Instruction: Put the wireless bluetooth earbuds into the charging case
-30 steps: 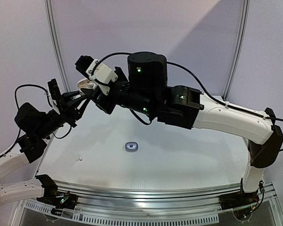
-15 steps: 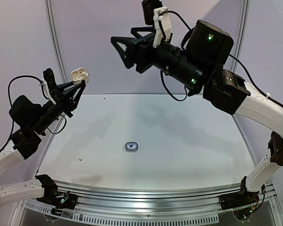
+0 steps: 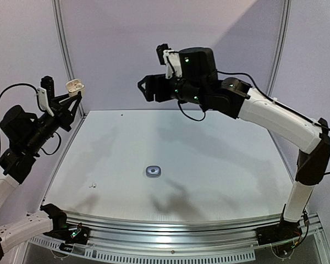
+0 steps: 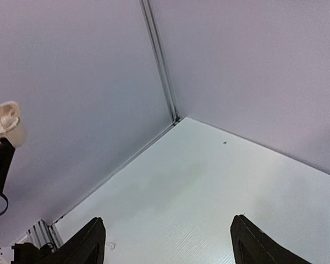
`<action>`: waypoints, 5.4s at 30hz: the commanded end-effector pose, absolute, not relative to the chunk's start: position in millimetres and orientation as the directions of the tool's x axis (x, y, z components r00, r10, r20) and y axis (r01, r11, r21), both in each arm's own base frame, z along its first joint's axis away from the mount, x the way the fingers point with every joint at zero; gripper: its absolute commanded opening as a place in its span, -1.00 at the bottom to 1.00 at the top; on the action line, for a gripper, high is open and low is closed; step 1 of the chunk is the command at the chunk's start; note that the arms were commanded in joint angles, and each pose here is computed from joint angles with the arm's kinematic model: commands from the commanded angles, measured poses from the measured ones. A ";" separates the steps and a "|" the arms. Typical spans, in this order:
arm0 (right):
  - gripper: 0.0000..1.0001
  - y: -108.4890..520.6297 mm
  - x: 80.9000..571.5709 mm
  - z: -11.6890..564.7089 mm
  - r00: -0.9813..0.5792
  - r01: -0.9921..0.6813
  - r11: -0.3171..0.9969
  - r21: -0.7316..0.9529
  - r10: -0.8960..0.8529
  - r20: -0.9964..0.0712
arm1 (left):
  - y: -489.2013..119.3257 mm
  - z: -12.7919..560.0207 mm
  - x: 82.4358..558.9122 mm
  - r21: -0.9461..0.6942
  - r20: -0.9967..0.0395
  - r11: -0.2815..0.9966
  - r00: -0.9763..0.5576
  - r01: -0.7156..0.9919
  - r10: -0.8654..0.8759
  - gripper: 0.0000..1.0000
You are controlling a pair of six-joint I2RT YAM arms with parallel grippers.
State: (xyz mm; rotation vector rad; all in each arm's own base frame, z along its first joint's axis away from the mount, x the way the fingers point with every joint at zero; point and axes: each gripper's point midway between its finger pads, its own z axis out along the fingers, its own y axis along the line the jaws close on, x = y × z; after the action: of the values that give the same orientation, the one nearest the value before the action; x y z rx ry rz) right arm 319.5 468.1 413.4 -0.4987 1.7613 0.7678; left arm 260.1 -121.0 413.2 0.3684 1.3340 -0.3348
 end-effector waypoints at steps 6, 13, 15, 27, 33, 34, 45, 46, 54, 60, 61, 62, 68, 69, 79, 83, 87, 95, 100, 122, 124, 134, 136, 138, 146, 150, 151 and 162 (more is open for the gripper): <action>0.66 502.4 260.4 433.4 -0.259 -0.906 0.348 0.239 -0.010 -0.966 | -135.7 413.9 233.4 -0.002 -0.982 0.799 0.150 0.601 -0.115 -1.00; 0.98 497.9 239.1 429.8 -0.285 -0.926 0.271 0.261 -0.051 -0.957 | -166.8 421.8 194.0 -0.070 -0.962 0.575 0.097 0.815 -0.256 -1.00; 0.96 495.7 230.0 432.6 -0.303 -0.929 0.238 0.284 -0.046 -0.952 | -173.3 424.3 185.4 -0.117 -0.950 0.498 0.049 0.859 -0.308 -1.00; 0.71 481.3 150.8 486.8 -0.105 -0.991 0.071 0.110 0.075 -0.992 | -199.5 458.4 157.9 -0.093 -0.936 0.219 -0.010 0.971 -0.352 -1.00; 0.44 502.7 152.3 506.3 -0.084 -0.987 0.123 0.099 0.117 -0.990 | -203.8 481.2 142.7 -0.058 -0.922 0.152 0.005 0.987 -0.388 -1.00; 0.37 505.6 154.9 505.4 -0.087 -0.986 0.134 0.104 0.125 -0.988 | -203.8 483.2 142.2 -0.059 -0.917 0.144 0.003 0.988 -0.399 -1.00; 0.13 533.3 149.2 511.2 -0.090 -0.984 0.141 0.113 0.161 -0.983 | -210.9 489.8 130.1 -0.051 -0.889 0.049 -0.023 0.997 -0.458 -1.00; 0.14 534.3 146.2 512.1 -0.087 -0.987 0.123 0.108 0.166 -0.982 | -211.7 489.6 130.8 -0.054 -0.888 0.045 -0.028 0.998 -0.459 -1.00; 0.15 539.2 125.3 501.3 -0.047 -0.999 0.010 0.049 0.123 -0.991 | -213.3 492.5 134.2 -0.062 -0.883 0.041 -0.036 0.997 -0.468 -1.00; -0.08 546.3 132.7 504.5 -0.042 -0.998 0.037 0.048 0.144 -0.989 | -214.9 491.8 134.0 -0.056 -0.885 0.039 -0.032 0.998 -0.464 -1.00; -0.08 546.8 136.2 503.2 -0.050 -0.997 0.055 0.058 0.141 -0.989 | -214.8 492.7 133.7 -0.053 -0.885 0.039 -0.028 0.998 -0.465 -1.00; -0.09 546.8 137.6 502.5 -0.053 -0.996 0.064 0.062 0.138 -0.989 | -214.6 493.8 132.9 -0.046 -0.885 0.040 -0.022 0.998 -0.465 -1.00; -0.22 548.3 139.1 504.0 -0.062 -0.995 0.065 0.071 0.142 -0.988 | -215.1 494.1 132.4 -0.041 -0.883 0.040 -0.018 0.998 -0.469 -1.00; -0.24 549.6 138.5 502.8 -0.066 -0.995 0.061 0.075 0.140 -0.988 | -215.6 494.2 132.3 -0.042 -0.883 0.039 -0.019 0.998 -0.469 -1.00; -0.40 556.0 131.3 508.8 -0.082 -0.997 -0.002 0.083 0.174 -0.981 | -214.8 494.4 131.6 -0.042 -0.882 0.044 -0.016 0.998 -0.471 -1.00; -0.42 558.9 131.2 507.6 -0.087 -0.996 -0.008 0.087 0.170 -0.982 | -215.0 492.8 132.7 -0.048 -0.883 0.047 -0.020 0.998 -0.470 -1.00; -0.45 561.1 129.7 509.0 -0.092 -0.996 -0.019 0.090 0.174 -0.980 | -214.9 493.0 132.5 -0.045 -0.882 0.049 -0.017 0.998 -0.471 -1.00; -0.68 565.0 128.7 499.7 -0.108 -0.994 -0.030 0.105 0.136 -0.985 | -215.4 492.1 134.1 -0.051 -0.882 0.051 -0.021 0.997 -0.470 -1.00; -0.58 570.2 126.5 494.9 -0.121 -0.992 -0.054 0.115 0.114 -0.986 | -215.5 491.9 134.3 -0.052 -0.883 0.051 -0.022 0.997 -0.470 -1.00; -0.78 567.1 127.4 498.9 -0.120 -0.992 -0.041 0.115 0.135 -0.984 | -215.0 491.0 133.1 -0.051 -0.883 0.053 -0.020 0.997 -0.469 -1.00; -0.91 566.5 126.5 500.2 -0.120 -0.992 -0.044 0.115 0.141 -0.983 | -214.9 491.0 132.9 -0.051 -0.883 0.053 -0.020 0.997 -0.469 -1.00; -1.00 554.9 126.8 505.9 -0.101 -0.995 -0.029 0.097 0.204 -0.974 | -215.2 482.6 144.8 -0.122 -0.886 0.094 -0.065 0.988 -0.459 -0.64; -1.00 551.1 128.0 508.2 -0.098 -0.995 -0.015 0.097 0.218 -0.971 | -215.2 479.8 146.0 -0.130 -0.887 0.100 -0.071 0.987 -0.456 -0.41; -1.00 547.9 128.7 510.4 -0.097 -0.995 -0.007 0.098 0.234 -0.967 | -215.1 478.4 146.8 -0.135 -0.888 0.103 -0.074 0.985 -0.455 -0.32; -1.00 539.3 129.5 517.2 -0.100 -0.994 0.006 0.106 0.274 -0.957 | -216.3 469.1 154.5 -0.190 -0.889 0.122 -0.118 0.974 -0.442 -0.12; -1.00 529.2 133.8 520.7 -0.098 -0.992 0.041 0.116 0.310 -0.946 | -217.2 461.3 154.1 -0.207 -0.895 0.121 -0.138 0.971 -0.425 0.14; -1.00 526.9 136.5 520.2 -0.095 -0.991 0.058 0.119 0.312 -0.945 | -217.4 458.1 153.9 -0.209 -0.897 0.124 -0.139 0.970 -0.419 0.19; -1.00 479.1 169.1 508.1 -0.049 -0.939 0.314 0.144 0.294 -0.955 | -220.4 403.7 151.0 -0.165 -0.982 0.245 -0.137 0.955 -0.126 0.55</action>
State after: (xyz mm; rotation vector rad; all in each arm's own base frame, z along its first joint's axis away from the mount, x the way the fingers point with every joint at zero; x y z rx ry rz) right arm 154.2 508.6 494.1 -0.8203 1.1956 1.2448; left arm 150.3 -217.6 438.1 0.7607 1.1735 -1.2846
